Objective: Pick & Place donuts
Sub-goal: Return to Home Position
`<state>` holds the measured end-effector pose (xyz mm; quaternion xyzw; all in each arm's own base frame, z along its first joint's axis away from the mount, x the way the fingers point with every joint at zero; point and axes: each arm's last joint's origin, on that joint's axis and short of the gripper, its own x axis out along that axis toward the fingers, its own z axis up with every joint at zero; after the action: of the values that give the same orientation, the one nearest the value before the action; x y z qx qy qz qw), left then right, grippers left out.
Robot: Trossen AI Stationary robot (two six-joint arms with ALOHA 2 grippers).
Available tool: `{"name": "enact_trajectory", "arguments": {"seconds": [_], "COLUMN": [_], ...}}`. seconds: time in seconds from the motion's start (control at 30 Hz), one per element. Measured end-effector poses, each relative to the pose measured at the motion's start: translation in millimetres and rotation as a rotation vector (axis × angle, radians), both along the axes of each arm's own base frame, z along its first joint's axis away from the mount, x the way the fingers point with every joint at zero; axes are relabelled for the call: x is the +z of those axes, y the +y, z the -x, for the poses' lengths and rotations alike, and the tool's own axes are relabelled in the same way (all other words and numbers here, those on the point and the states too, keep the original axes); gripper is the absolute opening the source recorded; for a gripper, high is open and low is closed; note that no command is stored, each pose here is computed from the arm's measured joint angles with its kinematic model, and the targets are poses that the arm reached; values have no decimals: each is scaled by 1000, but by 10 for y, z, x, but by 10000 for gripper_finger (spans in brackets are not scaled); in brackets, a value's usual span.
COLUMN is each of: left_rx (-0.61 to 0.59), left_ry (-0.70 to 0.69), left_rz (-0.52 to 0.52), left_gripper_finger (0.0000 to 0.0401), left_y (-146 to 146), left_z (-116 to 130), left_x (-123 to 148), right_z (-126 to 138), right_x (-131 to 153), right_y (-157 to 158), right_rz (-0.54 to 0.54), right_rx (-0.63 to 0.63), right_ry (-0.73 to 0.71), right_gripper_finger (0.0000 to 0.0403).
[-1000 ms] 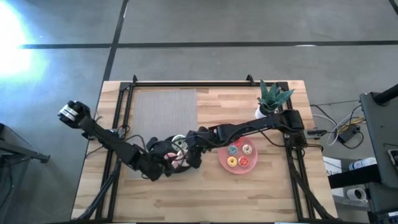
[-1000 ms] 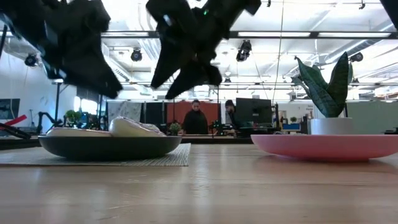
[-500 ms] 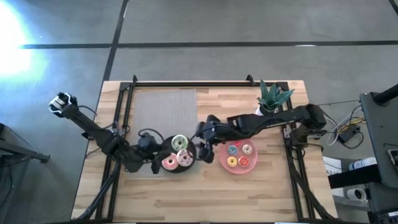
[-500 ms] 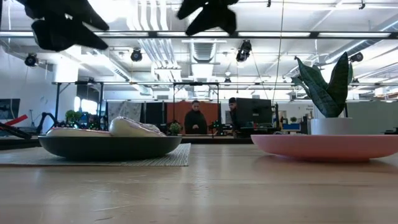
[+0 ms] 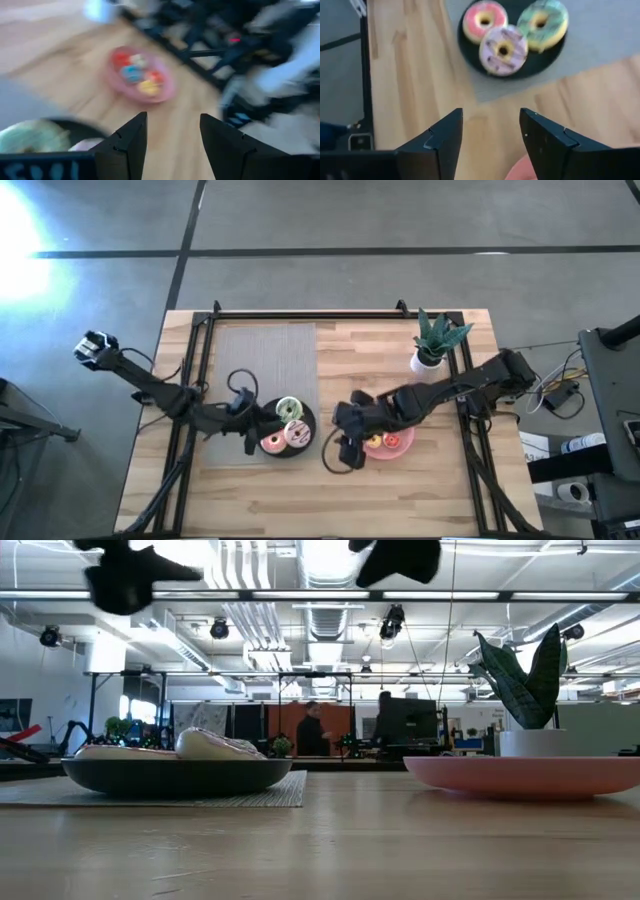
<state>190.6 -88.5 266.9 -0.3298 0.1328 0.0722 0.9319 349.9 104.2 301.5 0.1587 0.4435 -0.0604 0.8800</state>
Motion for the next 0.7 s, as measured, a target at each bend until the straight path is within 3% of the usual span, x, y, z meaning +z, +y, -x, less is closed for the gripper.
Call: {"name": "enact_trajectory", "arguments": {"seconds": [0.13,0.3,0.5,0.7], "left_rx": [-144,-164,-165,-168], "left_ry": [-176,-258,-331,-349], "left_rz": [24,37,-33,-86], "left_gripper_finger": [156,156,156,156], "left_y": [152,391,542,604], "left_z": [-110,-62,153,417], "left_x": [-37,-85,24,108], "right_z": [75,337,870,1444], "right_x": [98,355,626,617], "right_y": [93,27,-192,-418], "right_rz": [-2,45,78,136], "right_rx": [-11,-75,-192,-313], "right_ry": [-59,-139,-281,-340], "right_gripper_finger": [176,160,134,118]}}
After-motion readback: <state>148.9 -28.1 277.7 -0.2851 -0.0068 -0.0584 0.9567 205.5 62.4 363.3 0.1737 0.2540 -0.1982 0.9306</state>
